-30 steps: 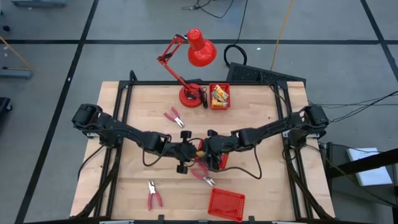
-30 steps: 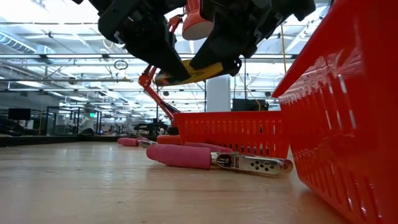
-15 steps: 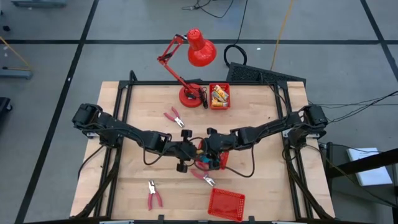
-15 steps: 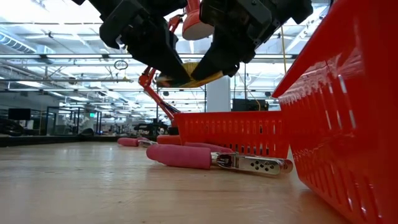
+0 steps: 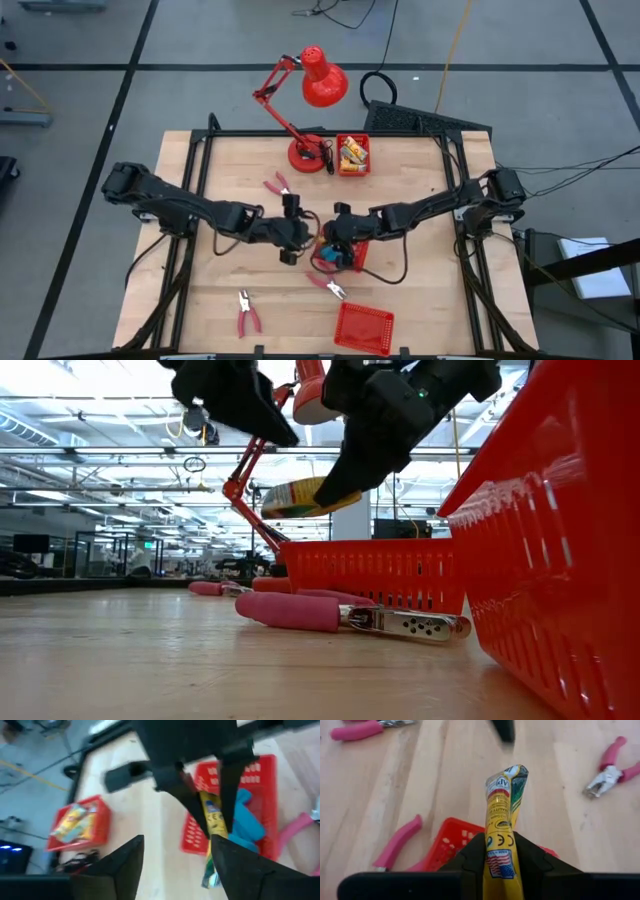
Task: Pick & Place School Supplies
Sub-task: Put the yellow crayon pack into the top red basket
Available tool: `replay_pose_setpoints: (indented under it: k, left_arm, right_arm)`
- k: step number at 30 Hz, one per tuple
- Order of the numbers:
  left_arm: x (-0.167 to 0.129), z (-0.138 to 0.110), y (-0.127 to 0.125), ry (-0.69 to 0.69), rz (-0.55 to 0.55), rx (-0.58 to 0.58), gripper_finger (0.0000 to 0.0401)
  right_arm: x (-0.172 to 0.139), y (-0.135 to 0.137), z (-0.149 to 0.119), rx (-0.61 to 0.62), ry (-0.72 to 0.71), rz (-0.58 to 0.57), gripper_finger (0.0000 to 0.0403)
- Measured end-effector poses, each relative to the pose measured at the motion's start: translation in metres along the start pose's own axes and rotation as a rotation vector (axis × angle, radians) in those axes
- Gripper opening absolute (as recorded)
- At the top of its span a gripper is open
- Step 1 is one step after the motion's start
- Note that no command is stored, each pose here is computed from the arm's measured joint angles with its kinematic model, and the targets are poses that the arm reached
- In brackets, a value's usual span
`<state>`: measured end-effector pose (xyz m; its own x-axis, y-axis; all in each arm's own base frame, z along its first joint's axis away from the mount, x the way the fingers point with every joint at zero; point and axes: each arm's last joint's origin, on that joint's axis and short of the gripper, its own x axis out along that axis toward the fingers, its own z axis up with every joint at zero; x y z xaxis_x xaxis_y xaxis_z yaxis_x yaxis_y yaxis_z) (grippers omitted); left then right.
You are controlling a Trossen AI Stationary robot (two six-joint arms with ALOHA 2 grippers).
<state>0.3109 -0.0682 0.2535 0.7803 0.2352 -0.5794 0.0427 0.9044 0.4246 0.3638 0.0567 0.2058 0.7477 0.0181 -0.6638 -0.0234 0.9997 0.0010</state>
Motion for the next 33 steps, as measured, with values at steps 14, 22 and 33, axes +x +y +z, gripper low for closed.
replay_pose_setpoints:
  k: [14,22,33]
  left_arm:
    - [-0.006,-0.033,0.005,-0.053,0.029,-0.082,0.0212]
    - [-0.002,-0.049,0.005,-0.074,0.024,-0.118,0.0209]
    - [-0.009,-0.051,0.018,-0.097,0.056,-0.148,0.0209]
  right_arm:
    - [-0.002,-0.085,-0.006,0.035,0.09,-0.394,0.0062]
    - [-0.016,-0.161,-0.017,0.115,0.146,-0.569,0.0062]
    - [-0.044,-0.239,-0.045,0.304,0.182,-0.567,0.0062]
